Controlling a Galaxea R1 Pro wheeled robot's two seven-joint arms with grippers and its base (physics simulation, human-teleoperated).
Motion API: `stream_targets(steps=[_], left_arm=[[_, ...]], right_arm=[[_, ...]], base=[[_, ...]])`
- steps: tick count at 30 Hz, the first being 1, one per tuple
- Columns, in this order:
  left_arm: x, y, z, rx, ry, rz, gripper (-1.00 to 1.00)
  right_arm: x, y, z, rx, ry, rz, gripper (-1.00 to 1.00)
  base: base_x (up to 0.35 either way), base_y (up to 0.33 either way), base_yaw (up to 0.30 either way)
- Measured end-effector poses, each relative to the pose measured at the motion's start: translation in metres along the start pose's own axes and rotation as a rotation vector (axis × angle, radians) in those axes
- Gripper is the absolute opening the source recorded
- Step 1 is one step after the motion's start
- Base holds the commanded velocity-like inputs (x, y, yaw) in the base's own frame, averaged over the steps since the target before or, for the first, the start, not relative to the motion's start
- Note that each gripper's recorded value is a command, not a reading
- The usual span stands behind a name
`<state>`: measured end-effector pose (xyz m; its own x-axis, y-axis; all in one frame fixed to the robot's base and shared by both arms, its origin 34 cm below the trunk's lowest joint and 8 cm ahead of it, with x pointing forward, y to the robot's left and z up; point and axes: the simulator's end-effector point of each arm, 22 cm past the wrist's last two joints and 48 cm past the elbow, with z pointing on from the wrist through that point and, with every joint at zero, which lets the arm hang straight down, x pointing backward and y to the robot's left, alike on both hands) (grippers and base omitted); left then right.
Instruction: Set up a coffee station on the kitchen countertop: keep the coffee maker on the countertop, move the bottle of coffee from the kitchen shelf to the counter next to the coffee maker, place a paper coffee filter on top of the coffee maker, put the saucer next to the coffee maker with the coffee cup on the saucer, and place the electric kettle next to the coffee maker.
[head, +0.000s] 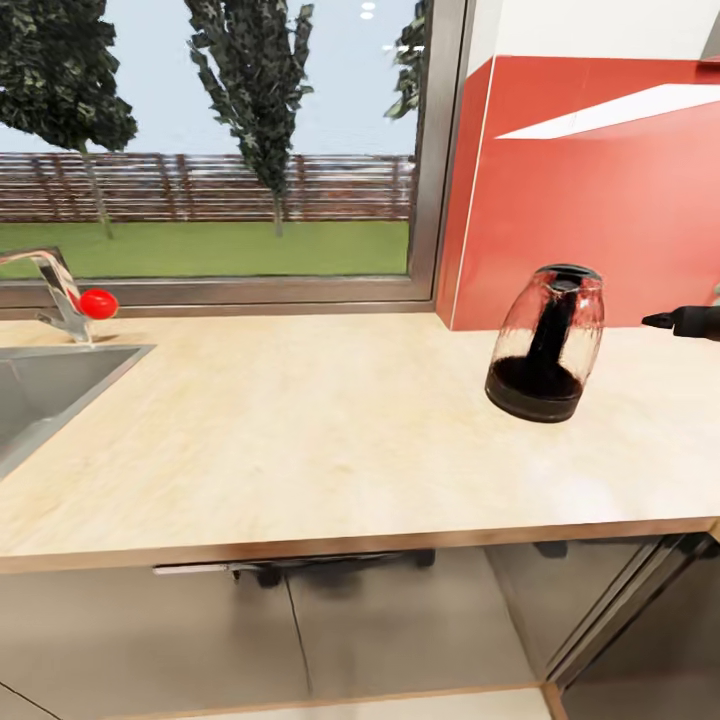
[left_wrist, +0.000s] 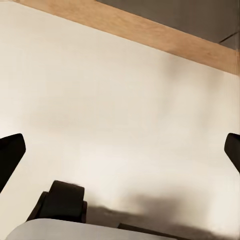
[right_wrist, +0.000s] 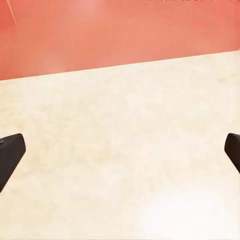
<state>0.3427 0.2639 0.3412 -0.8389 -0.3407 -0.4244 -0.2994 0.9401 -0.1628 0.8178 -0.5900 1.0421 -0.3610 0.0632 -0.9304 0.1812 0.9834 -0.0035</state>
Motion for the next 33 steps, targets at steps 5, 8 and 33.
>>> stream_targets(steps=[5, 8, 33], left_arm=[[0.000, 0.000, 0.000, 0.000, 0.000, 0.000, 1.00], [0.000, 0.000, 0.000, 0.000, 0.000, 0.000, 1.00], [0.032, 0.050, -0.017, -0.092, 0.029, -0.084, 1.00]], right_arm=[[0.001, 0.000, 0.001, -0.001, 0.002, 0.000, 1.00], [0.003, 0.000, 0.002, -0.002, 0.006, 0.002, 1.00], [0.025, 0.025, 0.028, -0.173, -0.068, -0.073, 1.00]], base=[[0.101, -0.073, 0.000], [0.023, -0.016, 0.000], [0.002, -0.001, 0.000]])
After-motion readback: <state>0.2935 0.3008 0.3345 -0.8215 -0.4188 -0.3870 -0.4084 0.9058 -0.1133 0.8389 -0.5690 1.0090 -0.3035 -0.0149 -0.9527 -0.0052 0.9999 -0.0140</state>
